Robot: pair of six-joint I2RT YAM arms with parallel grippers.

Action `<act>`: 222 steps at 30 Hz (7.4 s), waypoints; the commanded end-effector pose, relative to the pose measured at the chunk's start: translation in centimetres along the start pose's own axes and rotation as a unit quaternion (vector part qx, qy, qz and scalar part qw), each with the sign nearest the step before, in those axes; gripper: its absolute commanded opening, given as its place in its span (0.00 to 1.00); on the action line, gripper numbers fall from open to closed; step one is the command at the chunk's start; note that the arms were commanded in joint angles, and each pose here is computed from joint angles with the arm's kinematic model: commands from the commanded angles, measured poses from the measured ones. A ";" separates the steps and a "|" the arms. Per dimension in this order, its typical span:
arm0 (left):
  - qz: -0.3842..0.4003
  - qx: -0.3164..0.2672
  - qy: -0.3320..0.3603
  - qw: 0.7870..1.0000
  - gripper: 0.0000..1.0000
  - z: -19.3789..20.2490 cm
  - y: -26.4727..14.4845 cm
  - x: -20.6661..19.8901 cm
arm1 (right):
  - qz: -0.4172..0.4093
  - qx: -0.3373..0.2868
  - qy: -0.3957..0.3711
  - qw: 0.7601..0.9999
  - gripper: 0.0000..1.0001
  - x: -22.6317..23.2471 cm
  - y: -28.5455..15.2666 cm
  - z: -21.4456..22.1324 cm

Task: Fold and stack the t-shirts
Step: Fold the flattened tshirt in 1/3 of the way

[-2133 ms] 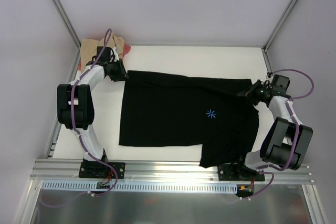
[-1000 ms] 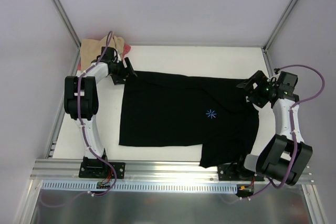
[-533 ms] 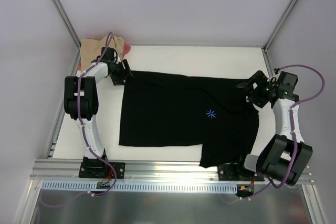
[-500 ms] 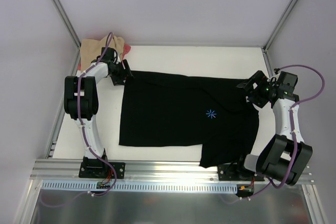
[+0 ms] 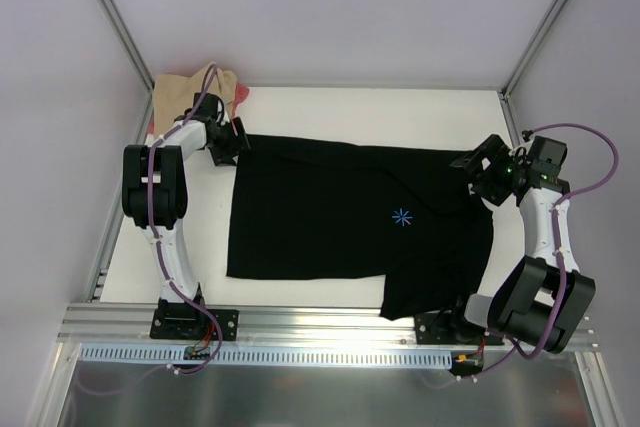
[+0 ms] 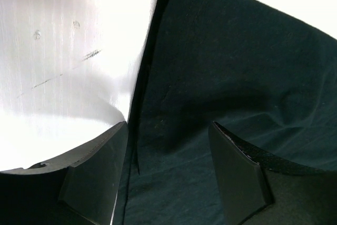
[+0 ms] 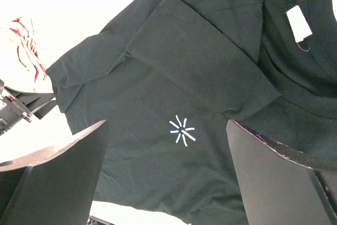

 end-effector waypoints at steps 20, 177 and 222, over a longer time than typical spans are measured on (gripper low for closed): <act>-0.010 -0.025 0.024 0.999 0.06 -1.2 -0.9 -0.9 | -0.003 -0.011 -0.011 1.000 0.99 0.1 -0.2 -0.8; 0.304 -0.092 0.138 0.938 0.99 20.8 -18.2 -8.6 | -0.087 0.161 0.064 0.981 0.97 2.9 19.3 -5.3; 0.288 -0.096 0.125 0.944 0.99 22.0 -18.6 -7.1 | -0.090 0.180 0.063 0.977 0.00 3.2 15.1 -1.6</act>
Point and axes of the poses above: each gripper's point midway between its finger pads, its own y axis out along the fingers, its own x axis along the line the jaws close on, z = x × y, the point moved 6 cm from there along -y, back along the fingers, and after that the axes turned 1 degree about -y, right-handed, at the moved point
